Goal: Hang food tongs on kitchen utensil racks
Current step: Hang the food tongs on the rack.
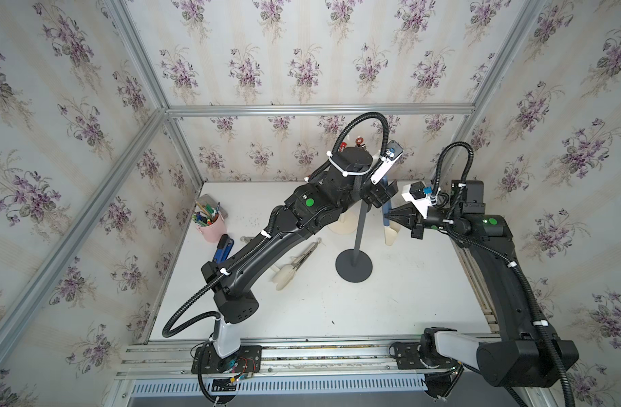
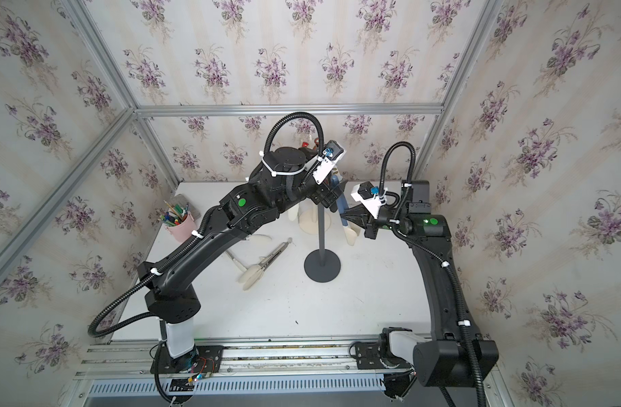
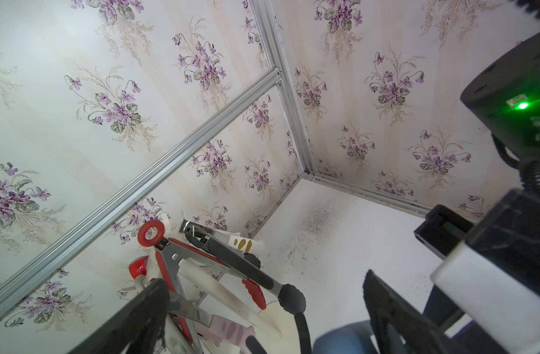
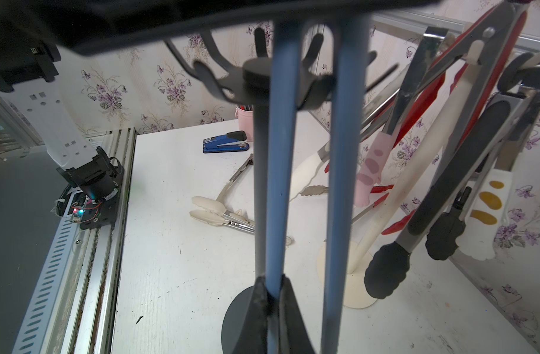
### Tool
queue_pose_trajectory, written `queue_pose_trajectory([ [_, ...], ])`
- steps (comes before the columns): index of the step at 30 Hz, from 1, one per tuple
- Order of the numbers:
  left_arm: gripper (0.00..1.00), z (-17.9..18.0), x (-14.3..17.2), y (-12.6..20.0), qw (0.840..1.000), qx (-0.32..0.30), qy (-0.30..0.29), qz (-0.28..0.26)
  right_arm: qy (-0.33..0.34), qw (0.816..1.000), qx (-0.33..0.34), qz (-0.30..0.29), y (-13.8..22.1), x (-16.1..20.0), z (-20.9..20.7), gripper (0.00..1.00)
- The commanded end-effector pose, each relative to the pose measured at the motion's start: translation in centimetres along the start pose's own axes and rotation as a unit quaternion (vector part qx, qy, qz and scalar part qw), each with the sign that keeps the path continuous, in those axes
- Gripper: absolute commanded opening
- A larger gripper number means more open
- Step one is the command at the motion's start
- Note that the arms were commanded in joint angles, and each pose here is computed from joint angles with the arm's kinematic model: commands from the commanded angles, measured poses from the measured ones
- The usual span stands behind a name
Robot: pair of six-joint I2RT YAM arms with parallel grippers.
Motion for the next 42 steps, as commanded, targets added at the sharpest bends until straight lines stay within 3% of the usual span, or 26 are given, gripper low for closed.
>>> queue_pose_trajectory([
  [1, 0.99, 0.7, -0.5, 0.6, 1.000, -0.006, 0.012, -0.011, 0.039, 0.999, -0.008, -0.014, 0.2, -0.7, 0.7, 0.00],
  [16, 0.99, 0.4, 1.5, 1.2, 1.000, -0.008, 0.014, 0.022, 0.044, 0.998, -0.021, -0.027, 0.2, -0.5, 1.7, 0.00],
  [29, 0.99, 1.3, 0.0, 2.8, 0.999, -0.006, 0.047, -0.005, 0.061, 0.995, -0.036, -0.072, 1.0, -3.0, 2.9, 0.00],
  [42, 0.99, 0.2, 0.9, 2.5, 0.999, 0.009, 0.046, 0.005, 0.029, 0.997, -0.033, -0.058, 0.1, 0.2, 2.6, 0.00],
])
Point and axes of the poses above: each gripper's point midway between its finger pads, its own y axis back along the fingers, its own z axis along the line the jaws close on, x = y × z, the point moved 1 cm from there along y, back along the fingers, and after that the axes turned 14 degrees about -y, right-handed, at the moved point
